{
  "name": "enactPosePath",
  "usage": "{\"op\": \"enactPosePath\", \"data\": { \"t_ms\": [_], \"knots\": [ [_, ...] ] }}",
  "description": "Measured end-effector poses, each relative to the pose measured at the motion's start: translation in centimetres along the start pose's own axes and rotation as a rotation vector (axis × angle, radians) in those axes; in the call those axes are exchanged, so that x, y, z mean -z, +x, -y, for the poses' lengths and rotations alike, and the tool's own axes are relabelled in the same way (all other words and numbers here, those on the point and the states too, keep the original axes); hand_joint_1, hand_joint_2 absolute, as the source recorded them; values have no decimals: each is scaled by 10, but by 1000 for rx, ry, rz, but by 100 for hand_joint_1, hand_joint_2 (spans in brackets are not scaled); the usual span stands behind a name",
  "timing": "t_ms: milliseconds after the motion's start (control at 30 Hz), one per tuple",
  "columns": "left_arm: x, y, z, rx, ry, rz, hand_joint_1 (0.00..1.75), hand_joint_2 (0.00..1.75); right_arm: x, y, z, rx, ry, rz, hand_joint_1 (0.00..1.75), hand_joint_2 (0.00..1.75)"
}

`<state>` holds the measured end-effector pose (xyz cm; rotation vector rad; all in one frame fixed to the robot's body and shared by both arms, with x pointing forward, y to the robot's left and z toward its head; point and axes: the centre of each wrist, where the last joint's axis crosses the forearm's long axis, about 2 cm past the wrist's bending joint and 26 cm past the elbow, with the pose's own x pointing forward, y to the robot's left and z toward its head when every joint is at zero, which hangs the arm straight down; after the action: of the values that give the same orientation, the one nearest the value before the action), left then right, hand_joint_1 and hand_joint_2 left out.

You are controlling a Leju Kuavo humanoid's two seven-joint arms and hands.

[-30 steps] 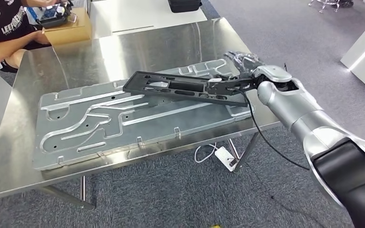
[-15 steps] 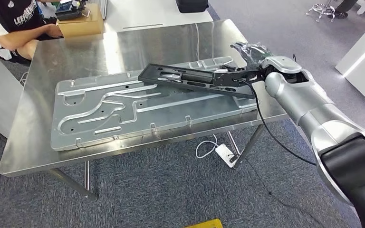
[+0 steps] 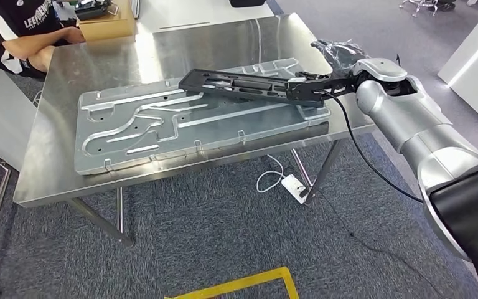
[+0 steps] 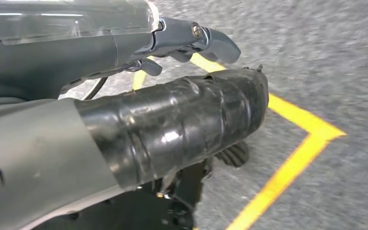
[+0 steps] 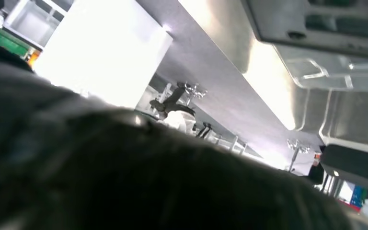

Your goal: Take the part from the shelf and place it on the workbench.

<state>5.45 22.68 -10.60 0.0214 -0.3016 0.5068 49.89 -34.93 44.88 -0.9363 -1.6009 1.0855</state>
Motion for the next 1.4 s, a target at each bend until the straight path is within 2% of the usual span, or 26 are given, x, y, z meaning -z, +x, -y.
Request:
{"op": "enactPosePath", "data": {
  "t_ms": [633, 1400],
  "knots": [
    [1, 2, -1, 3, -5, 14, 0, 0, -6, -15, 7, -12, -11, -36, 0, 0],
    [1, 3, -1, 9, -1, 17, 0, 0, -10, -18, 7, 4, -16, -32, 0, 0]
  ]
}}
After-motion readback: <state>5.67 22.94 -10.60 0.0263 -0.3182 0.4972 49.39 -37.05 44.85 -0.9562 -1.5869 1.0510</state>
